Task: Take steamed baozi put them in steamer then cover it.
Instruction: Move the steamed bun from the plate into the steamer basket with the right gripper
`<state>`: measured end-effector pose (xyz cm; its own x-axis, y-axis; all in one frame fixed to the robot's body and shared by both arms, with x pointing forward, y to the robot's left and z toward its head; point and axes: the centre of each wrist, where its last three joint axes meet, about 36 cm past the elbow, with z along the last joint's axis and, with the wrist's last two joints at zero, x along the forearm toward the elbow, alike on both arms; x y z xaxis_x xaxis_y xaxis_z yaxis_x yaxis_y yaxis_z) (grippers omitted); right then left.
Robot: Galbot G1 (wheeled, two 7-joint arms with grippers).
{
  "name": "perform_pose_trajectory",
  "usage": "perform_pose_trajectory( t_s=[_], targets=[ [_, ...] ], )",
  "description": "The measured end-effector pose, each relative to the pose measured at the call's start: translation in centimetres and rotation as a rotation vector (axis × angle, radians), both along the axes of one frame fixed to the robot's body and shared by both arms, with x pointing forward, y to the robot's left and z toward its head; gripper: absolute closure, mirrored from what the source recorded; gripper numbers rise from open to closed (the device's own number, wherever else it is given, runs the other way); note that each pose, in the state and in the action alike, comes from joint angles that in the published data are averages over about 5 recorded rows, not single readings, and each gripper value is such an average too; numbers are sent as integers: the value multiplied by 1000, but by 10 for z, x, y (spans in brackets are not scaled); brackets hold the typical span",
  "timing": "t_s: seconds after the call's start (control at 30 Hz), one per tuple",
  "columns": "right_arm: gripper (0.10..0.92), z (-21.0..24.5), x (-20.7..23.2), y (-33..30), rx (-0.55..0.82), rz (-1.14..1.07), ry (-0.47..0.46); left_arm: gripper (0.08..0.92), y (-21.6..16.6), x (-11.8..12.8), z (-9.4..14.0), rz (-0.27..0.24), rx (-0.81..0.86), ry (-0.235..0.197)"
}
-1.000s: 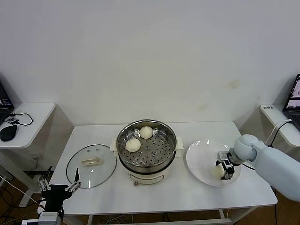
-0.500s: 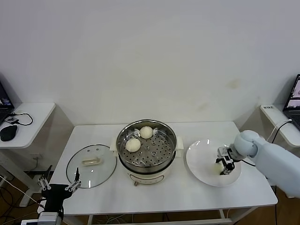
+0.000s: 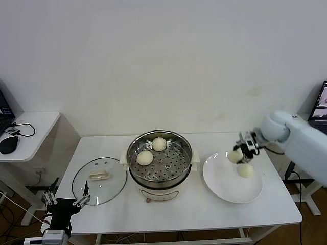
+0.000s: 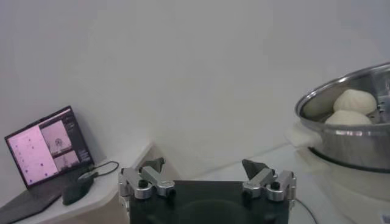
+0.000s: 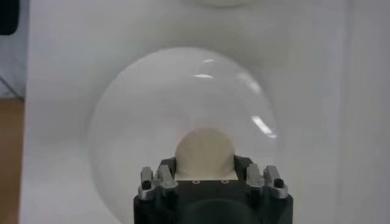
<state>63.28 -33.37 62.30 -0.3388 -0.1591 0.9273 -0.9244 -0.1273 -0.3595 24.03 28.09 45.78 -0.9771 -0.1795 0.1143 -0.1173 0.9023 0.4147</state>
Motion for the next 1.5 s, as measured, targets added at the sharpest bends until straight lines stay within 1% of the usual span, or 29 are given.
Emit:
perform_pose_trajectory(
  t_s=[0.17, 0.27, 0.47, 0.7, 1.0, 1.23, 1.5],
  targets=[
    [428, 45, 11, 41, 28, 69, -59, 177, 2, 0, 1, 3, 3, -1],
    [428, 64, 14, 67, 39, 116, -83, 177, 3, 0, 1, 7, 5, -2],
    [428, 77, 18, 125, 60, 221, -90, 177, 6, 1, 2, 21, 6, -4],
    [428, 53, 16, 190, 58, 361, -47, 177, 10, -2, 4, 39, 6, -6],
    [428, 9, -2, 253, 27, 574, -17, 177, 13, -3, 5, 59, 5, -11],
    [428, -19, -17, 281, -12, 721, -11, 177, 14, -3, 6, 67, 3, -17],
    [428, -34, -27, 291, -69, 864, -15, 177, 15, -4, 6, 73, 0, -19]
  ],
)
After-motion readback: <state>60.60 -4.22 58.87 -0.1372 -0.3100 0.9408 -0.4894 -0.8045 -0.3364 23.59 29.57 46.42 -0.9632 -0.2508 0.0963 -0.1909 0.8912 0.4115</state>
